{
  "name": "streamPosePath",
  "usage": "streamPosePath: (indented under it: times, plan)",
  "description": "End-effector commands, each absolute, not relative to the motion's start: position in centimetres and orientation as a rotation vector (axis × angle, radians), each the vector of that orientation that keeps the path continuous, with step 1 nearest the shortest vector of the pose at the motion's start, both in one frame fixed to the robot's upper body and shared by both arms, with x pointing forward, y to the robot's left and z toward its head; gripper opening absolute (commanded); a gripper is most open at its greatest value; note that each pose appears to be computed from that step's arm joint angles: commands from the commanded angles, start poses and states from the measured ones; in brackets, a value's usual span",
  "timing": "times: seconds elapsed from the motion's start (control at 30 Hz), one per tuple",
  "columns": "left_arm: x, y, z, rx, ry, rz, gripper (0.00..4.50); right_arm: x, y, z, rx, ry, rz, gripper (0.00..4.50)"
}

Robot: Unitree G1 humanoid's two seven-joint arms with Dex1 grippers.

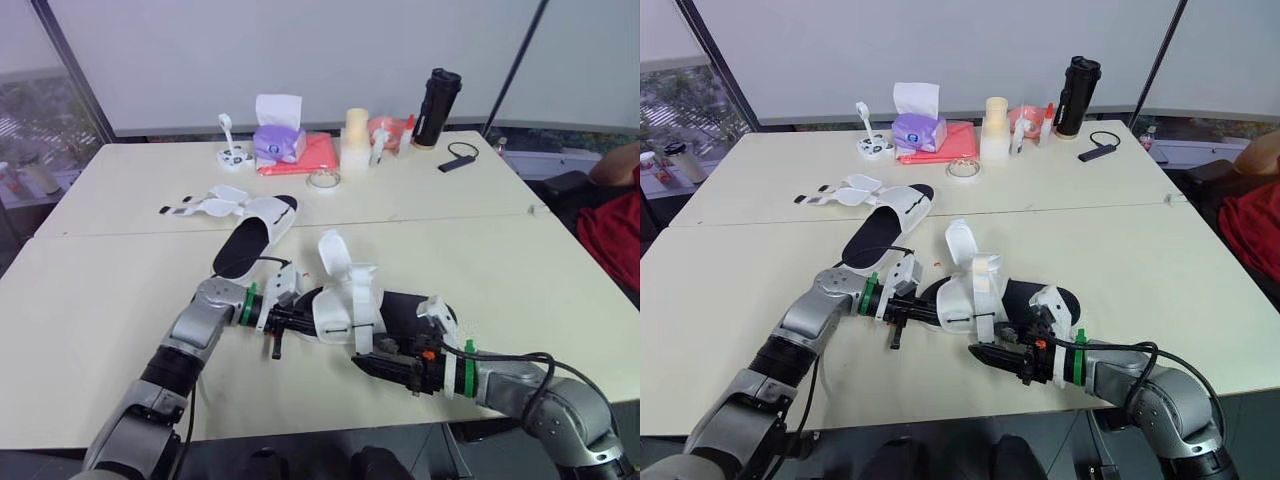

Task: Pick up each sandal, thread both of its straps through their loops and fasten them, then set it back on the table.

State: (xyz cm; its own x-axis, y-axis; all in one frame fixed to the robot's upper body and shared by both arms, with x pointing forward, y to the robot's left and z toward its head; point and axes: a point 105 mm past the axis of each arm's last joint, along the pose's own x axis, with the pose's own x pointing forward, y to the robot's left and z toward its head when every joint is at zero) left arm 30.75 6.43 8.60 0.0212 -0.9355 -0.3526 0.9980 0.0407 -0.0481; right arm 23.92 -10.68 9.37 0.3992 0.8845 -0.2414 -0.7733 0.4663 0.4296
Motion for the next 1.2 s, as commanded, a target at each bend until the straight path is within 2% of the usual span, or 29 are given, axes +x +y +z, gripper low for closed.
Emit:
streamPosePath:
  times: [0.03, 0.07, 0.2, 0.33, 0.5, 0.57, 0.7, 0.9, 1.07, 1.2]
  plan:
    - [29.7, 6.7, 6.2, 0.23, 0.434, -1.524, 0.0, 24.0, -10.3, 9.9, 0.257, 0.443, 1.086, 2.52]
    - [29.7, 6.8, 6.2, 0.229, 0.434, -1.522, 0.0, 24.0, -10.4, 9.9, 0.26, 0.442, 1.086, 2.14]
    - [29.8, 6.7, 6.1, 0.227, 0.433, -1.518, 0.0, 23.9, -10.6, 9.9, 0.253, 0.448, 1.088, 0.04]
    - [29.7, 6.6, 5.8, 0.24, 0.436, -1.519, 0.0, 23.5, -10.7, 9.6, 0.243, 0.461, 1.089, 0.04]
    - [29.8, 6.6, 5.8, 0.242, 0.439, -1.521, 0.0, 21.4, -11.1, 9.0, 0.212, 0.527, 1.137, 0.04]
    - [29.9, 6.6, 5.8, 0.246, 0.438, -1.522, 0.0, 20.2, -11.2, 9.2, 0.21, 0.549, 1.171, 0.04]
    - [30.2, 6.8, 5.7, 0.255, 0.449, -1.524, 0.0, 15.6, -11.2, 9.4, 0.186, 0.642, 1.294, 0.04]
    - [30.5, 6.7, 5.6, 0.26, 0.455, -1.531, 0.0, 15.8, -10.5, 12.4, 0.199, 0.545, 1.362, 0.04]
    - [30.8, 6.6, 5.6, 0.264, 0.453, -1.532, 0.0, 17.5, -9.8, 15.6, 0.271, 0.407, 1.385, 0.04]
    - [30.9, 6.4, 5.5, 0.263, 0.448, -1.536, 0.0, 20.1, -9.4, 17.8, 0.426, 0.293, 1.344, 0.04]
